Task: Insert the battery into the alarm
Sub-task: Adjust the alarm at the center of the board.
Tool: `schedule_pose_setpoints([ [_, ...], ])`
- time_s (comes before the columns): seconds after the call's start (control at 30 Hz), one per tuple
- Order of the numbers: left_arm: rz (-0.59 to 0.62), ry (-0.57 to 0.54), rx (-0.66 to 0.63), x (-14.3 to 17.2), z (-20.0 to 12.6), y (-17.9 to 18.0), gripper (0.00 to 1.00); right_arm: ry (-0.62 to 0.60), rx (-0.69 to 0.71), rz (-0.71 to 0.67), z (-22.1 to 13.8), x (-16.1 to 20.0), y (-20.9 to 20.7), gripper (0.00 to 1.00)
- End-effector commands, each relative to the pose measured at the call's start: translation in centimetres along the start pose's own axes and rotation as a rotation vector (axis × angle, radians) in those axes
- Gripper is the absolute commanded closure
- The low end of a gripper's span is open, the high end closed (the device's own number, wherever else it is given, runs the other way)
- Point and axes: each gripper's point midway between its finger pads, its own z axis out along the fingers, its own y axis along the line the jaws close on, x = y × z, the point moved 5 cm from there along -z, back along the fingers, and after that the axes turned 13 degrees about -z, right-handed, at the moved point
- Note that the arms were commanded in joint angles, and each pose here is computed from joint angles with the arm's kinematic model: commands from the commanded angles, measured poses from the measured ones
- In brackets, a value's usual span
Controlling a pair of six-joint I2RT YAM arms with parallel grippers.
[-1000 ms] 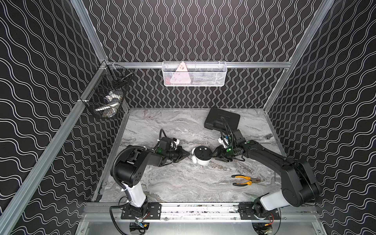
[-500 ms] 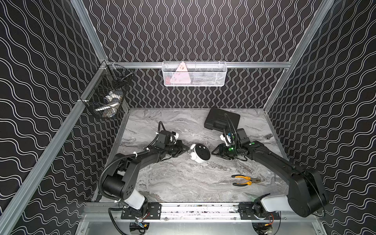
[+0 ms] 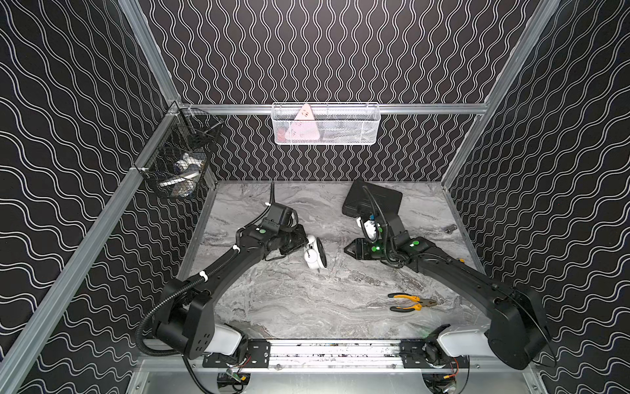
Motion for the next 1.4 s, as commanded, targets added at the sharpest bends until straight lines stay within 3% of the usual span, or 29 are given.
schedule_pose_setpoints([
  [0.0, -0.044, -0.047, -0.065, -0.1, -0.4, 0.4, 1.00, -0.097, 0.010, -0.090, 0.7, -1.7, 1.4, 0.53],
  [0.2, -0.006, -0.057, -0.121, 0.2, -0.2, -1.3, 1.00, -0.201, 0.030, -0.199, 1.9, -2.8, 4.9, 0.53],
  [0.3, -0.010, -0.051, -0.111, 0.5, 0.1, -1.8, 1.00, -0.245, 0.018, -0.246, 2.8, -3.2, 6.6, 0.58],
  [0.57, -0.056, -0.020, -0.094, 0.7, 0.7, -2.2, 1.00, -0.314, -0.081, -0.184, 5.2, -4.0, 8.0, 0.71],
  [0.8, -0.068, -0.021, -0.104, 0.6, 0.8, -2.2, 1.00, -0.288, -0.142, -0.151, 6.7, -3.7, 8.4, 0.75],
  [0.97, -0.091, -0.005, -0.102, 0.8, 1.2, -2.0, 1.00, -0.266, -0.137, -0.170, 7.5, -3.5, 8.2, 0.69],
  [1.13, -0.113, 0.004, -0.092, 0.9, 1.2, -2.2, 1.00, -0.256, -0.083, -0.205, 8.2, -3.1, 7.5, 0.70],
  [1.37, -0.107, 0.007, -0.100, 0.9, 1.1, -2.3, 1.00, -0.255, -0.035, -0.192, 8.8, -2.8, 6.7, 0.86],
])
